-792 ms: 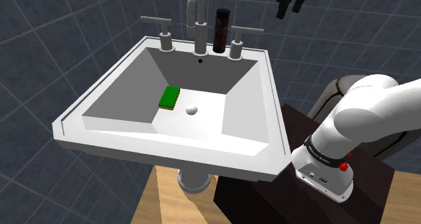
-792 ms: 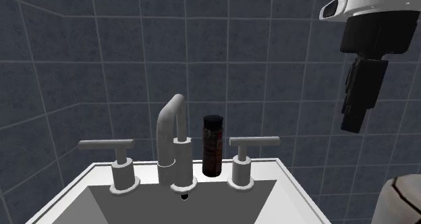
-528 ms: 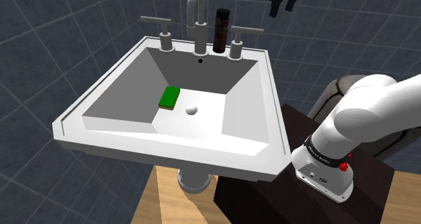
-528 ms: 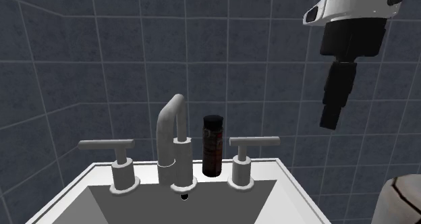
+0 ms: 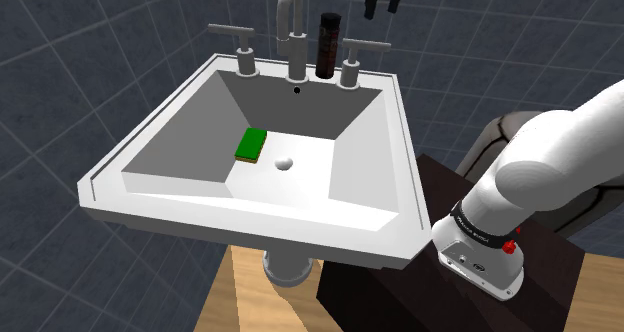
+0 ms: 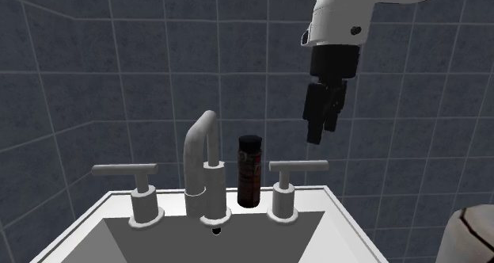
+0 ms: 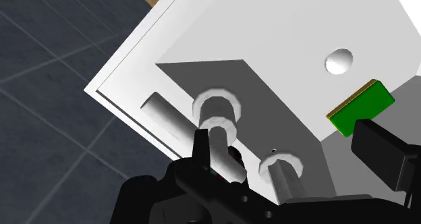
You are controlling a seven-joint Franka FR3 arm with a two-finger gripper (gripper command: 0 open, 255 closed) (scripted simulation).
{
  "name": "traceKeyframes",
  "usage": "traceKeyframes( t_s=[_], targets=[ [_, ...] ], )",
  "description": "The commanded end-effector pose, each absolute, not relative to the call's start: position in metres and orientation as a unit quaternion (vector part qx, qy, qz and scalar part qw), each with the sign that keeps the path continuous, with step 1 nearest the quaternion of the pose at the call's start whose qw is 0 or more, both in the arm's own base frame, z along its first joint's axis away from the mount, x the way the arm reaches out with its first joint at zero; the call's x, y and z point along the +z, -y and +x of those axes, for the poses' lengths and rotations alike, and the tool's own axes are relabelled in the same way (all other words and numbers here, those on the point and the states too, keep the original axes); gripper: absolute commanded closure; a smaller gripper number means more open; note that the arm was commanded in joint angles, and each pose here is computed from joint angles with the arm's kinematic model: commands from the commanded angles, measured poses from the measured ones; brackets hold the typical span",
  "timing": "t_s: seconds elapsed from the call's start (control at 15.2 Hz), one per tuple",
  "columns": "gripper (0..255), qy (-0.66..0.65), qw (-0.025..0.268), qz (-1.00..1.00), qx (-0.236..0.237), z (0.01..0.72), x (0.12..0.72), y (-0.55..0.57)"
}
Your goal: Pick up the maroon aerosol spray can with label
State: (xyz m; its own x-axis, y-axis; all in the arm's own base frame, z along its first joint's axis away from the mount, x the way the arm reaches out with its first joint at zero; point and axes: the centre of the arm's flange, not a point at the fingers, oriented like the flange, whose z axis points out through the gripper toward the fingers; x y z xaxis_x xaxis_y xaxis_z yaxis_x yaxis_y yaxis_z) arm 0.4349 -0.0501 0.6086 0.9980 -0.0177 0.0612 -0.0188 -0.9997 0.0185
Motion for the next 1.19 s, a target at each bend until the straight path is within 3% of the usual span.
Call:
traceKeyframes(
  t_s=[0.0, 0.79, 1.12],
  targets=[
    [0, 0.01, 0.008, 0.999, 0.03, 0.461, 0.603, 0.055],
    [0, 0.018, -0.006, 0.999, 0.028, 0.614, 0.578, 0.083],
    [0, 0.018, -0.006, 0.999, 0.028, 0.614, 0.552, 0.083]
  ],
)
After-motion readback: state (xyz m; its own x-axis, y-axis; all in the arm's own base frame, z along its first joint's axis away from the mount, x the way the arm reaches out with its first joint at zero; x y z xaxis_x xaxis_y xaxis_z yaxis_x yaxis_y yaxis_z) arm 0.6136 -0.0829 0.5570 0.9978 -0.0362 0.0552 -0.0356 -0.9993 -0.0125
